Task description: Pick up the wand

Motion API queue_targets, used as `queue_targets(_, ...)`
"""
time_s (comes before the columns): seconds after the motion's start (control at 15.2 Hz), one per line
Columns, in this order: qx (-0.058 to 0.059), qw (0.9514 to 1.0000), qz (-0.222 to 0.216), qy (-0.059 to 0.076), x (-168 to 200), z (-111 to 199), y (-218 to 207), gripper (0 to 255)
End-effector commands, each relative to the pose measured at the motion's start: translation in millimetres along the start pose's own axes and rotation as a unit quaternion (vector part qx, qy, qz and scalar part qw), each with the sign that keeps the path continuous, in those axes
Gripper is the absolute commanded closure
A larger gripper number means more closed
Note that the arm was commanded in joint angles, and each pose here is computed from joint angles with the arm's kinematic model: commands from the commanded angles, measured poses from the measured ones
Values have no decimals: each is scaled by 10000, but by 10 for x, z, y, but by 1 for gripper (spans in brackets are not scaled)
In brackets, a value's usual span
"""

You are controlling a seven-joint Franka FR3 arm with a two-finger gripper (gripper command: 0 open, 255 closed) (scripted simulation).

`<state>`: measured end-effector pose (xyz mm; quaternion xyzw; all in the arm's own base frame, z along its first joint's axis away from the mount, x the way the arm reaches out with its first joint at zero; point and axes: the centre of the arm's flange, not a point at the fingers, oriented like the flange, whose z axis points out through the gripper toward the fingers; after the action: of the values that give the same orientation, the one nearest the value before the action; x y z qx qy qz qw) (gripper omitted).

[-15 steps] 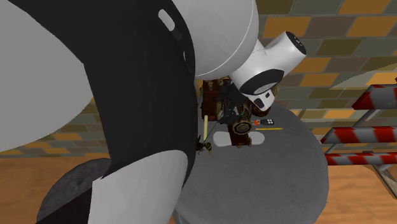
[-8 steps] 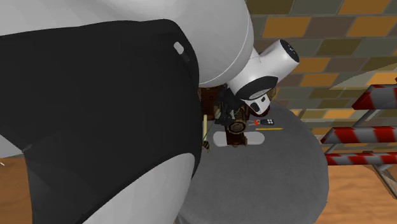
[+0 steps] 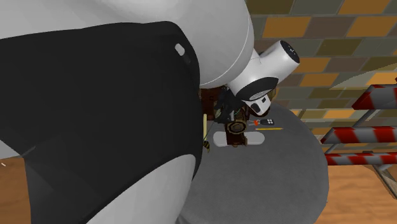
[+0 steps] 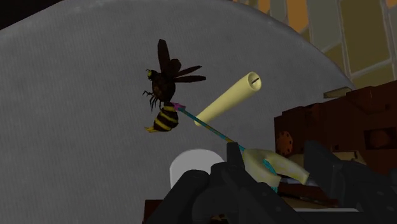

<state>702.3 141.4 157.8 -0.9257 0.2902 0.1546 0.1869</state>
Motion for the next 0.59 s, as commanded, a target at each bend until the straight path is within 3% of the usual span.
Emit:
queue_targets(0.0, -37, 10000, 30, -23, 60, 73, 60, 255)
queue_targets(0.53, -37, 10000, 31, -23, -107, -300, -48, 255)
